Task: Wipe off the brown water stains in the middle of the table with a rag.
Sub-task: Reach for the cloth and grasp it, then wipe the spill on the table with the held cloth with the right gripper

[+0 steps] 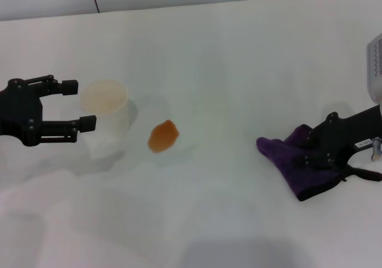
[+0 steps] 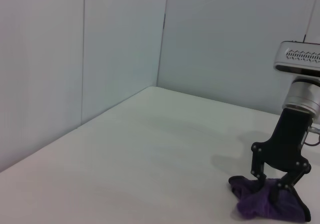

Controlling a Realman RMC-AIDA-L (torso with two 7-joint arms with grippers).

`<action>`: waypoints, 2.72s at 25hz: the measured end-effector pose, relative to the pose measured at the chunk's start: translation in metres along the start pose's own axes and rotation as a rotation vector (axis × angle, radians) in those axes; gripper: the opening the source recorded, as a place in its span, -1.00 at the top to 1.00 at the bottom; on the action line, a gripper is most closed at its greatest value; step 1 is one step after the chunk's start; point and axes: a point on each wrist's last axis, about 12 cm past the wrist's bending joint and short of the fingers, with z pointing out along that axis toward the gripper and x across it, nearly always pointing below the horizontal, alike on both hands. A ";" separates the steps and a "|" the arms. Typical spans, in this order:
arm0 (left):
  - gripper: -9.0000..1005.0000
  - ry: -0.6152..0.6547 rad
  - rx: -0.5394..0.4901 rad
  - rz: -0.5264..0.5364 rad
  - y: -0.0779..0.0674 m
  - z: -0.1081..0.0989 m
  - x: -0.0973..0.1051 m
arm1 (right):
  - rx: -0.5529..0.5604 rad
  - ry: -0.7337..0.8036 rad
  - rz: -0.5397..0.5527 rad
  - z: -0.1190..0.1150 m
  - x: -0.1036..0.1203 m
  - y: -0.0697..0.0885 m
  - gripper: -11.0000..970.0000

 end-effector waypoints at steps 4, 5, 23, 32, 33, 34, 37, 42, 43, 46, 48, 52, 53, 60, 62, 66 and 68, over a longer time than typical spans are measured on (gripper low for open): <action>-0.74 0.000 0.000 0.000 0.000 0.000 0.000 | 0.004 -0.001 -0.009 -0.001 -0.002 0.000 0.34; -0.74 0.000 0.000 0.000 0.000 0.000 0.000 | 0.005 -0.001 -0.013 -0.001 -0.003 0.000 0.38; -0.74 -0.008 -0.008 0.000 0.001 -0.001 -0.002 | -0.064 -0.049 -0.070 0.005 -0.029 0.010 0.84; -0.74 -0.012 -0.006 0.005 0.002 0.000 -0.004 | -0.102 -0.043 -0.133 0.022 -0.055 0.017 0.84; -0.74 -0.012 -0.007 0.005 0.002 0.000 -0.004 | -0.103 -0.038 -0.142 0.025 -0.059 0.018 0.84; -0.74 -0.012 -0.007 0.005 0.002 0.000 -0.004 | -0.104 -0.034 -0.151 0.027 -0.062 0.018 0.84; -0.74 -0.012 -0.007 0.006 0.002 0.000 -0.005 | -0.111 -0.023 -0.181 0.034 -0.071 0.021 0.84; -0.74 -0.012 -0.007 0.007 0.002 0.000 -0.005 | -0.132 -0.013 -0.220 0.047 -0.091 0.026 0.84; -0.74 -0.012 -0.007 0.007 0.002 0.000 -0.005 | -0.136 -0.009 -0.228 0.049 -0.094 0.027 0.84; -0.74 -0.011 -0.006 0.008 0.002 0.000 -0.005 | -0.146 0.005 -0.251 0.055 -0.104 0.031 0.84; -0.74 -0.011 -0.005 0.008 0.002 0.000 -0.006 | -0.149 0.013 -0.263 0.059 -0.109 0.032 0.84; -0.74 -0.011 -0.004 0.010 0.002 0.001 -0.005 | -0.154 0.026 -0.284 0.066 -0.122 0.036 0.84; -0.74 -0.011 -0.003 0.011 0.002 0.001 -0.005 | -0.156 0.030 -0.293 0.067 -0.125 0.036 0.84; -0.75 -0.011 -0.003 0.012 0.002 0.002 -0.005 | -0.188 0.075 -0.347 0.078 -0.145 0.045 0.84; -0.75 -0.012 -0.001 0.012 0.002 0.002 -0.005 | -0.194 0.085 -0.357 0.080 -0.148 0.046 0.84; -0.75 -0.013 0.000 0.013 0.002 0.003 -0.005 | -0.205 0.101 -0.387 0.083 -0.156 0.050 0.84; -0.75 -0.014 0.003 0.014 0.002 0.004 -0.006 | -0.215 0.116 -0.413 0.086 -0.162 0.054 0.84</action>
